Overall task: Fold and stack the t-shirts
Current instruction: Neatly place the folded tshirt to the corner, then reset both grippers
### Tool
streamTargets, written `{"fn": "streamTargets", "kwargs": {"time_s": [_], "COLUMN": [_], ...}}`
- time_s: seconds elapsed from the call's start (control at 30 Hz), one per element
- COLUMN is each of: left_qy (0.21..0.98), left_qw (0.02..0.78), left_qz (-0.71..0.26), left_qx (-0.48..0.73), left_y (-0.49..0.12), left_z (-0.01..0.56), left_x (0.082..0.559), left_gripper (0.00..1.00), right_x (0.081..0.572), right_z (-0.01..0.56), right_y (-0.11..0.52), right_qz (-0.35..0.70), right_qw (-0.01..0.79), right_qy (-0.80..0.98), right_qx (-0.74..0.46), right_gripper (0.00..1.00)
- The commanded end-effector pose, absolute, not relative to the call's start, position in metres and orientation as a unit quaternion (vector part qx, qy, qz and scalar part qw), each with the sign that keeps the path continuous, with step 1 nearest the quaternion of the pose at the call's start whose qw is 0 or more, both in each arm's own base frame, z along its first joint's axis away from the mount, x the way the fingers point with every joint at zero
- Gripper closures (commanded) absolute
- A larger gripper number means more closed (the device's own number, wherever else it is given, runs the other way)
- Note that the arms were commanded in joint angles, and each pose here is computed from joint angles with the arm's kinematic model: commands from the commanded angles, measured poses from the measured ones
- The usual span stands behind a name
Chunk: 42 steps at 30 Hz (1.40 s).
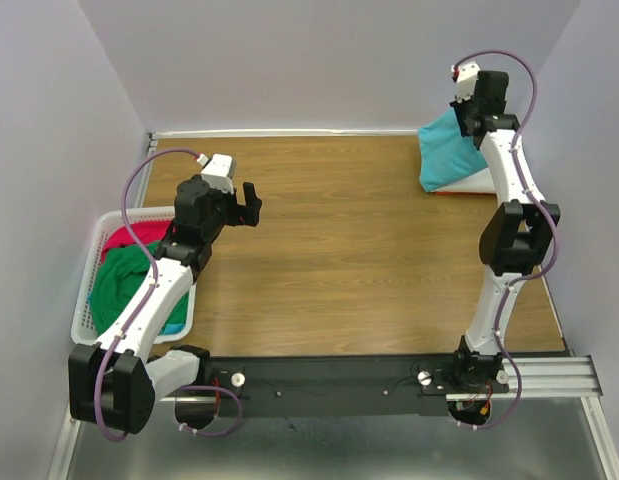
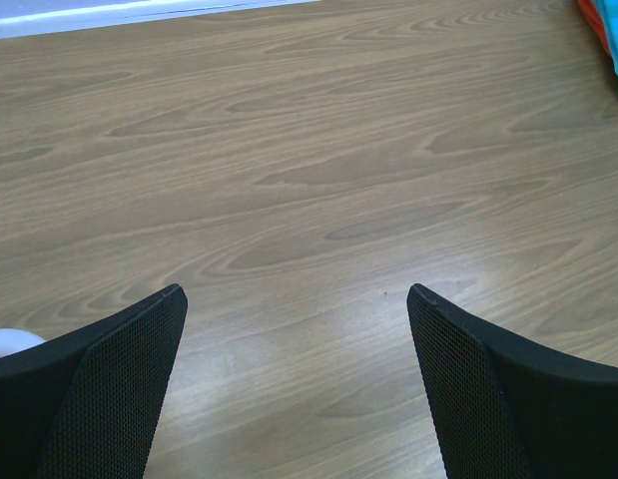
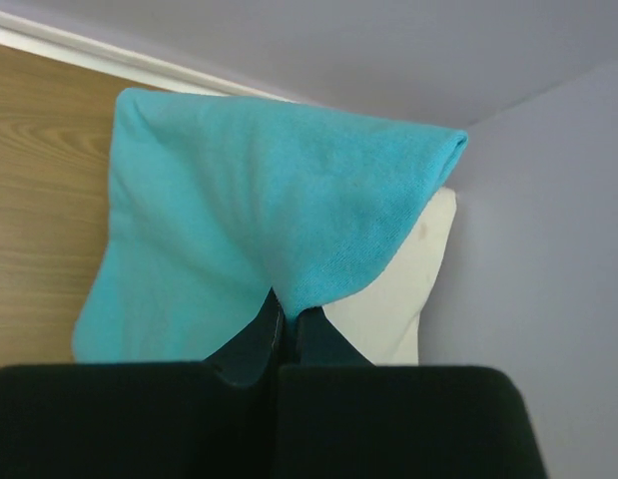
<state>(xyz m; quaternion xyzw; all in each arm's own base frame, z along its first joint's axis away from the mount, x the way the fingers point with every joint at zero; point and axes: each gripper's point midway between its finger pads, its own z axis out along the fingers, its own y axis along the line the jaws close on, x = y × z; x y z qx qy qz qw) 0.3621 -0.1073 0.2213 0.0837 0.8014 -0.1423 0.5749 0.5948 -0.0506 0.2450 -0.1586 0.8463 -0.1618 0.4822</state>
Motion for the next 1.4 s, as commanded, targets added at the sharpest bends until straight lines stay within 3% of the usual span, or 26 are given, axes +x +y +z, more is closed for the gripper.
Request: {"fn": "streamTargets", "kwargs": {"time_s": [0.0, 0.17, 0.23, 0.33, 0.37, 0.4, 0.57, 0.6, 0.67, 0.7, 0.73, 0.87, 0.93, 1.0, 1.1, 1.37], "left_qy": [0.808, 0.81, 0.81, 0.81, 0.81, 0.809, 0.801, 0.795, 0.782, 0.778, 0.769, 0.752, 0.749, 0.744, 0.735, 0.722], "left_qw": [0.567, 0.565, 0.566, 0.567, 0.568, 0.57, 0.593, 0.6, 0.616, 0.62, 0.631, 0.651, 0.655, 0.661, 0.67, 0.683], "left_qz": [-0.133, -0.133, -0.132, -0.127, -0.124, -0.121, -0.083, -0.085, -0.096, -0.1, -0.104, -0.104, -0.098, -0.099, -0.104, -0.109], "left_qx": [0.084, 0.084, 0.083, 0.08, 0.077, 0.074, -0.016, -0.022, -0.005, -0.001, 0.003, 0.006, 0.001, 0.001, 0.004, 0.005], "left_y": [-0.104, -0.104, -0.103, -0.101, -0.1, -0.098, -0.067, -0.064, -0.065, -0.067, -0.067, -0.064, -0.059, -0.057, -0.057, -0.057], "left_z": [0.216, 0.214, 0.214, 0.215, 0.215, 0.216, 0.231, 0.238, 0.255, 0.261, 0.271, 0.291, 0.296, 0.302, 0.311, 0.33], "left_x": [0.363, 0.363, 0.363, 0.364, 0.364, 0.364, 0.364, 0.364, 0.359, 0.357, 0.351, 0.336, 0.327, 0.317, 0.306, 0.297], "left_gripper": [0.02, 0.02, 0.02, 0.02, 0.02, 0.02, 0.02, 0.02, 0.02, 0.02, 0.02, 0.02, 0.02, 0.02, 0.02, 0.02], "right_x": [0.606, 0.609, 0.61, 0.61, 0.609, 0.608, 0.6, 0.593, 0.585, 0.574, 0.56, 0.506, 0.48, 0.46, 0.428, 0.362], "right_z": [0.23, 0.213, 0.21, 0.194, 0.194, 0.195, 0.215, 0.24, 0.249, 0.232, 0.261, 0.268, 0.257, 0.285, 0.288, 0.296], "right_y": [-0.096, -0.131, -0.146, -0.167, -0.169, -0.169, -0.142, -0.135, -0.102, -0.088, -0.062, -0.017, -0.015, -0.019, -0.052, -0.068], "right_qz": [-0.206, -0.245, -0.269, -0.301, -0.304, -0.304, -0.232, -0.215, -0.138, -0.104, -0.049, 0.056, 0.066, 0.049, -0.006, -0.056], "right_qw": [0.466, 0.447, 0.443, 0.429, 0.43, 0.431, 0.477, 0.5, 0.525, 0.514, 0.543, 0.547, 0.536, 0.572, 0.581, 0.615], "right_qy": [0.851, 0.854, 0.851, 0.849, 0.848, 0.848, 0.847, 0.838, 0.836, 0.847, 0.829, 0.824, 0.835, 0.816, 0.81, 0.776], "right_qx": [-0.131, -0.103, -0.087, -0.064, -0.059, -0.057, -0.043, -0.043, -0.076, -0.091, -0.12, -0.133, -0.103, -0.071, 0.076, 0.13], "right_gripper": [1.0, 0.98, 0.9, 0.42, 0.06, 0.01, 0.0, 0.0, 0.0, 0.0, 0.0, 0.0, 0.0, 0.0, 0.0, 0.0]}}
